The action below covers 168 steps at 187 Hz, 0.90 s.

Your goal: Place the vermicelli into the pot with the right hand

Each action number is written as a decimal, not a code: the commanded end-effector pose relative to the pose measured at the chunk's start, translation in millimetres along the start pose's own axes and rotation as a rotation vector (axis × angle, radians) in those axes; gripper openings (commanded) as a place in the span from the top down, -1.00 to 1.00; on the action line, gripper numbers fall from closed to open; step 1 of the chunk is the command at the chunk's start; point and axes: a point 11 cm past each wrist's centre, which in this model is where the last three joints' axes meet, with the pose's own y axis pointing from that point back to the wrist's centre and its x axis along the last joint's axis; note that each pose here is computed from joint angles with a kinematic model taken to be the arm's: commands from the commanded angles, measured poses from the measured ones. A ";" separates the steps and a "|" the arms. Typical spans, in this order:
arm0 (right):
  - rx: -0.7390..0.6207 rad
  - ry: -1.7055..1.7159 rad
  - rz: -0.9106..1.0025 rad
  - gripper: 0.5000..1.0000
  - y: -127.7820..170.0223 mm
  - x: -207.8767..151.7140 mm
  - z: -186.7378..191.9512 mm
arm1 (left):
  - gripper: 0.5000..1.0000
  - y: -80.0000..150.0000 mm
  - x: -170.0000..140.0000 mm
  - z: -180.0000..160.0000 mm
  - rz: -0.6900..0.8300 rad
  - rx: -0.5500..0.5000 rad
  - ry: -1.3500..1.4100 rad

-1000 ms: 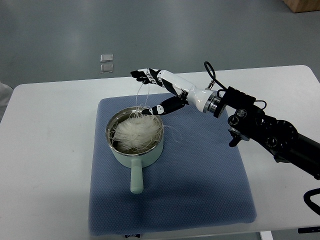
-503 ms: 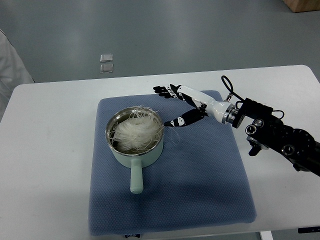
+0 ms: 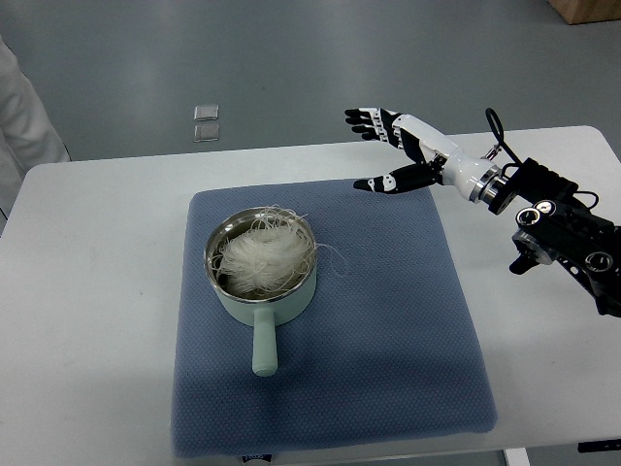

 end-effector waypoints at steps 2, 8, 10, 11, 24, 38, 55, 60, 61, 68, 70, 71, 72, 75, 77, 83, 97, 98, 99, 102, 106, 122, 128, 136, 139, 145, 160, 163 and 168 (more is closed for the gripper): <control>0.033 -0.113 0.107 -0.64 -1.4 13.8 -3.2 | -1.00 0.0 0.0 -0.1 0.000 0.000 0.000; 0.026 -0.163 0.167 -0.64 -0.6 18.9 2.4 | -1.00 0.0 0.0 0.0 0.000 0.000 0.001; 0.025 -0.177 0.183 -0.64 -0.8 20.3 3.6 | -1.00 0.0 0.0 0.0 0.000 0.000 0.001; 0.023 -0.189 0.200 -0.64 -0.5 22.0 5.0 | -1.00 0.0 0.0 0.1 0.000 -0.001 0.001; 0.014 -0.278 0.293 -0.64 1.5 30.2 13.9 | -1.00 0.0 0.0 0.2 0.000 -0.001 0.003; 0.011 -0.396 0.378 -0.64 5.3 37.1 23.3 | -1.00 0.0 0.0 0.0 0.000 0.000 0.003; 0.015 -0.507 0.449 -0.64 7.9 40.9 29.8 | -1.00 0.0 0.0 0.0 0.000 0.000 0.003; 0.012 -0.536 0.475 -0.64 8.8 42.0 32.2 | -1.00 0.0 0.0 0.0 0.000 0.000 0.003; 0.012 -0.536 0.475 -0.64 8.8 42.0 32.2 | -1.00 0.0 0.0 0.0 0.000 0.000 0.003; 0.002 -0.558 0.513 -0.64 11.7 45.2 36.5 | -1.00 0.0 0.0 0.0 0.000 0.000 0.003; -0.003 -0.561 0.523 -0.64 12.9 46.2 38.2 | -1.00 0.0 0.0 0.0 0.000 0.000 0.003; -0.003 -0.561 0.523 -0.64 12.9 46.2 38.3 | -1.00 0.0 0.0 0.0 0.000 0.000 0.003; -0.004 -0.566 0.530 -0.64 12.8 46.8 38.7 | -1.00 0.0 0.0 0.2 0.000 -0.001 0.003; -0.006 -0.578 0.540 -0.64 13.4 47.3 40.1 | -1.00 0.0 0.0 0.0 0.000 0.000 0.003; -0.006 -0.585 0.542 -0.64 13.0 46.5 40.6 | -1.00 0.0 0.0 0.0 0.000 0.000 0.003; -0.015 -0.602 0.545 -0.65 12.4 44.9 42.5 | -1.00 0.0 0.0 0.0 0.000 0.000 0.003; -0.077 -0.629 0.521 -0.64 9.6 36.1 49.7 | -1.00 0.0 0.0 0.0 0.000 0.000 0.003; -0.089 -0.631 0.516 -0.64 9.4 35.3 50.8 | -1.00 0.0 0.0 0.0 0.000 0.000 0.003; -0.089 -0.631 0.516 -0.64 9.4 35.3 50.8 | -1.00 0.0 0.0 0.0 0.000 0.000 0.003; -0.102 -0.633 0.513 -0.64 9.4 34.3 52.2 | -1.00 0.0 0.0 0.0 0.000 0.000 0.003; -0.131 -0.638 0.502 -0.64 8.8 31.2 55.0 | -1.00 0.0 0.0 0.2 0.000 -0.001 0.003; -0.224 -0.647 0.450 -0.64 8.2 17.9 65.2 | -1.00 0.0 0.0 0.0 0.000 0.000 0.003; -0.233 -0.651 0.444 -0.64 9.2 15.7 67.3 | -1.00 0.0 0.0 0.0 0.000 0.000 0.003; -0.230 -0.663 0.440 -0.64 8.6 14.4 67.2 | -1.00 0.0 0.0 0.2 0.000 -0.001 0.003; -0.231 -0.665 0.436 -0.64 8.5 13.2 67.6 | -1.00 0.0 0.0 0.0 0.000 0.000 0.003; -0.227 -0.670 0.433 -0.64 7.7 12.3 67.3 | -1.00 0.0 0.0 0.2 0.000 -0.001 0.003; -0.198 -0.691 0.436 -0.64 2.5 7.8 64.1 | -1.00 0.0 0.0 0.0 0.000 0.000 0.003; -0.189 -0.691 0.443 -0.64 2.2 8.4 63.8 | -1.00 0.0 0.0 0.0 0.000 0.000 0.003; -0.177 -0.689 0.450 -0.64 2.1 9.4 62.8 | -1.00 0.0 0.0 0.2 0.000 -0.001 0.003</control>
